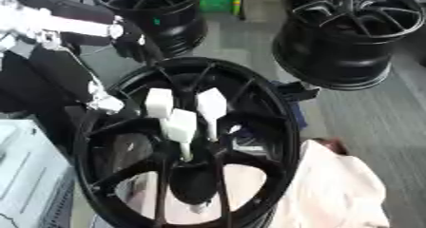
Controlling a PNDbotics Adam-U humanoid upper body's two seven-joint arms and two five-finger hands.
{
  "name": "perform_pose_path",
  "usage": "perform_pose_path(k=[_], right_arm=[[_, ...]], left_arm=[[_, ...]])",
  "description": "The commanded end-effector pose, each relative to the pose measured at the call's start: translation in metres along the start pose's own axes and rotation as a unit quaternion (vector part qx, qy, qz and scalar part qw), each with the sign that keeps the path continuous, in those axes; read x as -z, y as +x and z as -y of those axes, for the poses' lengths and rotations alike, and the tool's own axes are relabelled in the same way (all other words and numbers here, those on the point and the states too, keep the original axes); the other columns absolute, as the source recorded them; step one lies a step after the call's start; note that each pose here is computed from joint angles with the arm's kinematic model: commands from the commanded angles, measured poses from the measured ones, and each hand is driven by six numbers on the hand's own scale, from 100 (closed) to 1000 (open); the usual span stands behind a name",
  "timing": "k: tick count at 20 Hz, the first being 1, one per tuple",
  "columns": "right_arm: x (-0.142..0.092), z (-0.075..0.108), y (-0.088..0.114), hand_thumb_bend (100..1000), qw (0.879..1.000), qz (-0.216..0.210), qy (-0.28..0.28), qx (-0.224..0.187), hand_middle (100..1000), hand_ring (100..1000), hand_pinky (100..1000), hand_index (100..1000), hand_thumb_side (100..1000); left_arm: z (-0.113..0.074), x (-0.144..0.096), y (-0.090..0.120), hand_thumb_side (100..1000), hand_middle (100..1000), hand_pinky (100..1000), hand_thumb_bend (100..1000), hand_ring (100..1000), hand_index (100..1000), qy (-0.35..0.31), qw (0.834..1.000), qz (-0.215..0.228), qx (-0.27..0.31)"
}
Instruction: Pull the pin out of the wheel hub.
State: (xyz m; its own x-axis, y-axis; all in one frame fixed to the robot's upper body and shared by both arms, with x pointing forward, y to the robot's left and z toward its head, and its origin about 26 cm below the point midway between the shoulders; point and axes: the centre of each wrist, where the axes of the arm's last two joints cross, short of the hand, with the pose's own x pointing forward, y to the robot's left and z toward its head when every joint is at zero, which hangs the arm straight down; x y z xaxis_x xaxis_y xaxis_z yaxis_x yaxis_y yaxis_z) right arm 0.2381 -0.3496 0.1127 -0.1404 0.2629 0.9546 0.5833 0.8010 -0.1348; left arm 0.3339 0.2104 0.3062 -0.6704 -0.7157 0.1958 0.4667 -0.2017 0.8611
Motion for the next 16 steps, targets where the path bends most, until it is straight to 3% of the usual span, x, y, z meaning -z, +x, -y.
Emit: perform_pose_path(k=[1,16], right_arm=[[0.002,0.0,0.006,100,1.0,0.011,0.004,0.004,741,712,708,763,777],[0.0,-0.007,0.007,100,1.0,0.007,0.014,0.023,742,713,708,763,789]], left_arm=[[-0.008,0.001,-0.005,408,788,844,442,846,914,0.013,1.0,-0.011,0.005],[-0.002,0.019,-0.034,328,822,852,420,860,909,0.006,0.999,-0.032,0.01]])
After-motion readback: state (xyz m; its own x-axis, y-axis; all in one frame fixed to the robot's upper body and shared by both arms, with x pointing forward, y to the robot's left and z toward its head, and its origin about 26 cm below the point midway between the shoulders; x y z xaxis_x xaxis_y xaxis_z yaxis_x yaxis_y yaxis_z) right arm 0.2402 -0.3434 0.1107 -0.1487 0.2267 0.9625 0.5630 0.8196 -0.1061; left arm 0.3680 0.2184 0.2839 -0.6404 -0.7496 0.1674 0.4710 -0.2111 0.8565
